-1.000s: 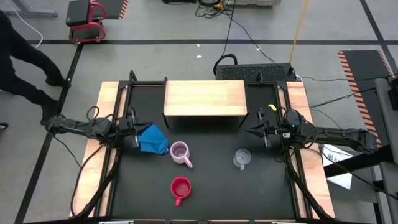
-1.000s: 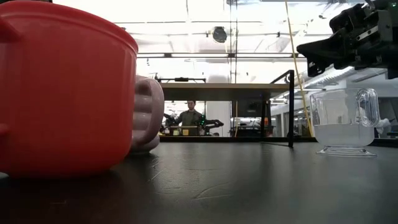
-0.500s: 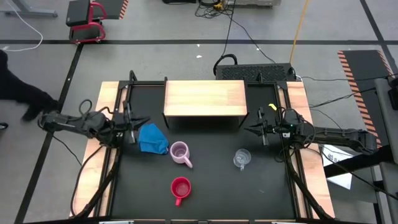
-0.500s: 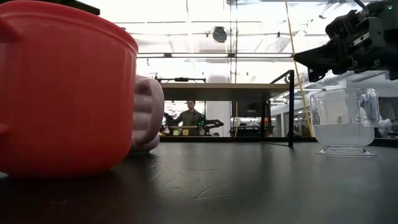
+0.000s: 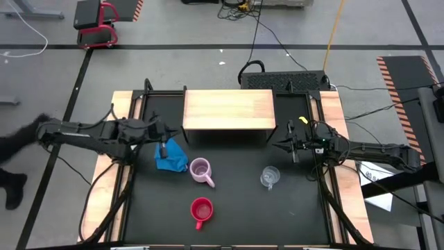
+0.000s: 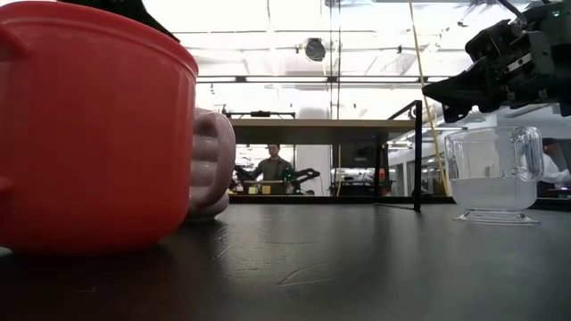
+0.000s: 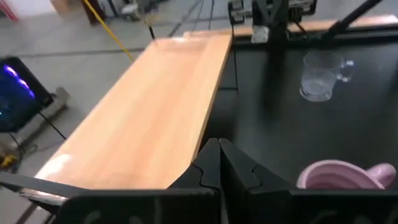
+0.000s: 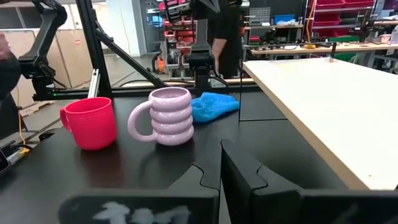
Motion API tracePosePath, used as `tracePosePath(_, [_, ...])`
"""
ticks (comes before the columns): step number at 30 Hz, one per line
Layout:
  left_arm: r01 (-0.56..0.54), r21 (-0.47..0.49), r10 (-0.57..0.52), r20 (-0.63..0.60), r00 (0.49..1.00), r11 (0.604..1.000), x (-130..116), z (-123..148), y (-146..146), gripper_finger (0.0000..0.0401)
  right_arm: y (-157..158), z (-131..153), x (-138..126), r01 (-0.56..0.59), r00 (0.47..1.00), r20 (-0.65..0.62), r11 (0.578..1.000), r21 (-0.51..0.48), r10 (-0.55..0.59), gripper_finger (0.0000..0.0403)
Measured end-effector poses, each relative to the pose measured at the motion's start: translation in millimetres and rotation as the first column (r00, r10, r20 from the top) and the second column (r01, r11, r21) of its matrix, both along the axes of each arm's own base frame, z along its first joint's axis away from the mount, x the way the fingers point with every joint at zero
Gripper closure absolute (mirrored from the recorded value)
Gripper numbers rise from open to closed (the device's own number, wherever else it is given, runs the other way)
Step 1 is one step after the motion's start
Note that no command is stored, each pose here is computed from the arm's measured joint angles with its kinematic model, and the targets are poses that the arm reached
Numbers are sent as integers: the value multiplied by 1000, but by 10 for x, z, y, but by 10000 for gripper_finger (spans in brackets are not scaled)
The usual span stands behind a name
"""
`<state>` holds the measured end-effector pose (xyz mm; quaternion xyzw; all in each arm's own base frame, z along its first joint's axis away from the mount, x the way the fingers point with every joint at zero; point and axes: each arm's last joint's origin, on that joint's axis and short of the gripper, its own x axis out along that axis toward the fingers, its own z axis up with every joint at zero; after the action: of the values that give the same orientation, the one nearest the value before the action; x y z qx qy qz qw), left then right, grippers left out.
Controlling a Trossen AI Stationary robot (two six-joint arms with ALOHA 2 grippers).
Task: Stack small to large cups/mugs on shelf
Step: Put the violet mug on the shelf
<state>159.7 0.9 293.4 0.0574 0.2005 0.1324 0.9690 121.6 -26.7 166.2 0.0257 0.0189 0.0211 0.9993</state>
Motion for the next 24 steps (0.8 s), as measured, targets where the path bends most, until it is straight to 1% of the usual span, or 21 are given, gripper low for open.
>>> tracePosePath(2, [10,-11,-10,-36,999,1000,44,5,19,401,0,-1,0,0,1000,-1,1000,0,0,403])
tracePosePath(9, [86,-71,-92,-83,992,994,153,82,59,401,1,-28,-1,0,1000,-28,1000,7,1,403])
tracePosePath(12, [141,-106,-151,-97,984,984,224,145,58,401,1,-35,-2,0,999,-36,1000,9,1,403])
tracePosePath(15, [155,-111,-172,-165,971,982,320,163,58,401,1,-39,-2,0,999,-39,1000,10,1,403])
tracePosePath(21, [147,-91,-169,-326,930,985,475,131,84,401,1,-39,-2,0,999,-39,1000,10,1,403])
tracePosePath(24, [151,-123,-186,-363,913,981,561,95,102,401,1,-39,-2,-1,999,-39,1000,10,1,403])
